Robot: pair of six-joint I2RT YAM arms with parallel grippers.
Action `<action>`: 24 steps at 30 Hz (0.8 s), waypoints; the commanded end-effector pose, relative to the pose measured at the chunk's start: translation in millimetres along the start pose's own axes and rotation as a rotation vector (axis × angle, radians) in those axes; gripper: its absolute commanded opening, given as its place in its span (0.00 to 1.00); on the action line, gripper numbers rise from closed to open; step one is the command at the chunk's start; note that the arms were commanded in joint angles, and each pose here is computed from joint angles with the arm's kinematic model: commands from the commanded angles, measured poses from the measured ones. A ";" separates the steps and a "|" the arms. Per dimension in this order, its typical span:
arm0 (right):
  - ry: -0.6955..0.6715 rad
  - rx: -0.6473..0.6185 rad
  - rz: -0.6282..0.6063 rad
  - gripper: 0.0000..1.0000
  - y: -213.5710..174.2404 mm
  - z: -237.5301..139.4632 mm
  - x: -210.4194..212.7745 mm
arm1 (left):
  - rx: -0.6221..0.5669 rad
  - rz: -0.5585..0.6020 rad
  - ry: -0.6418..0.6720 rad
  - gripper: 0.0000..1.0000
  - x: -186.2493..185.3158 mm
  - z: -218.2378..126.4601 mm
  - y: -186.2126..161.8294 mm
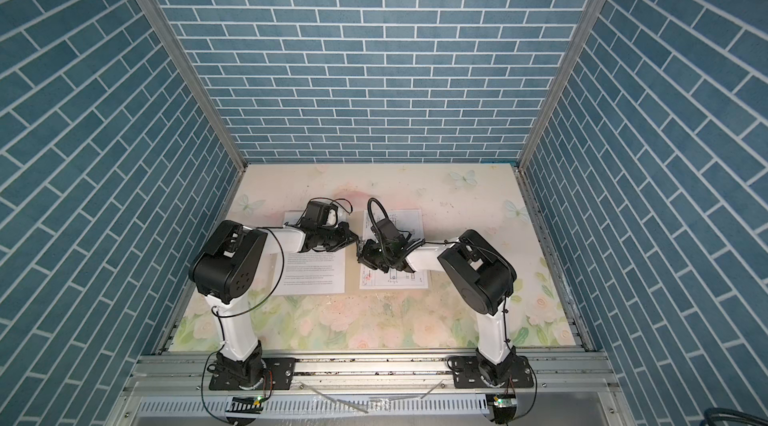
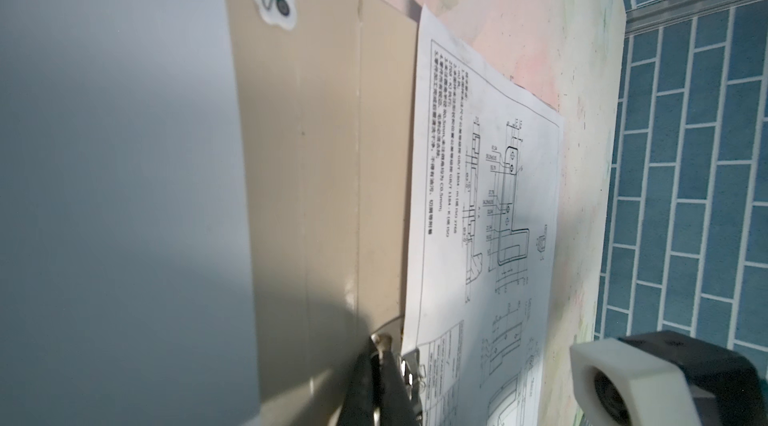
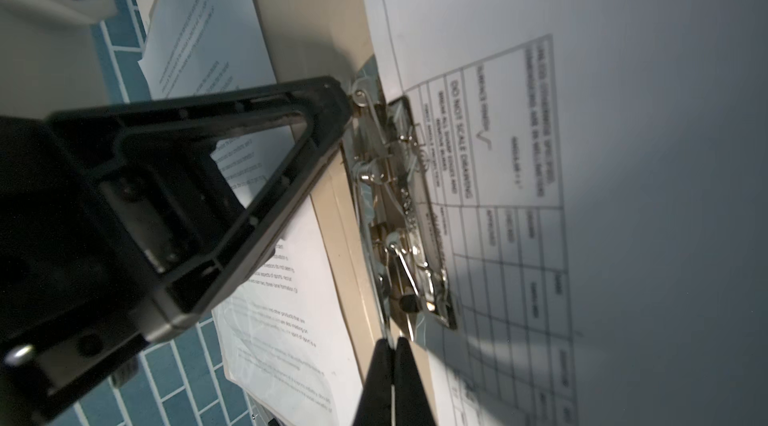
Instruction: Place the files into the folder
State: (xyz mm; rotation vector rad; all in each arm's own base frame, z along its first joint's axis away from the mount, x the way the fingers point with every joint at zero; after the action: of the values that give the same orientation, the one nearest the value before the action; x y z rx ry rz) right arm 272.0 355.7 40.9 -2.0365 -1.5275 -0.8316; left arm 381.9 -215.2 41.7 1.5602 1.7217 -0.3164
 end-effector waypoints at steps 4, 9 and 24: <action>-0.564 0.010 0.198 0.00 -32.3 -4.6 -164.6 | 0.024 -0.081 0.088 0.08 29.6 5.9 -21.7; -0.577 0.013 0.207 0.00 -32.2 2.2 -167.7 | 0.015 -0.085 0.079 0.08 26.3 8.9 -23.5; -0.478 -0.050 0.264 0.11 -28.9 29.1 -136.4 | -0.066 -0.147 0.108 0.06 32.7 10.8 -38.3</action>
State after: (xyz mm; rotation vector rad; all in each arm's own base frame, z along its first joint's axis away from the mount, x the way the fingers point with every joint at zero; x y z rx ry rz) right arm 272.6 370.6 30.0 -2.0778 -1.4337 -0.8602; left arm 380.3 -218.1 39.0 1.3971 1.7211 -0.2303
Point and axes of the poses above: each gripper's point midway between its finger pads, its own z axis out along the fingers, its own x axis along the line the jaws close on, y = z × x, the point moved 3 cm from there along -z, back along the fingers, and after that the axes turned 5 degrees about z, right-handed, at the moved point
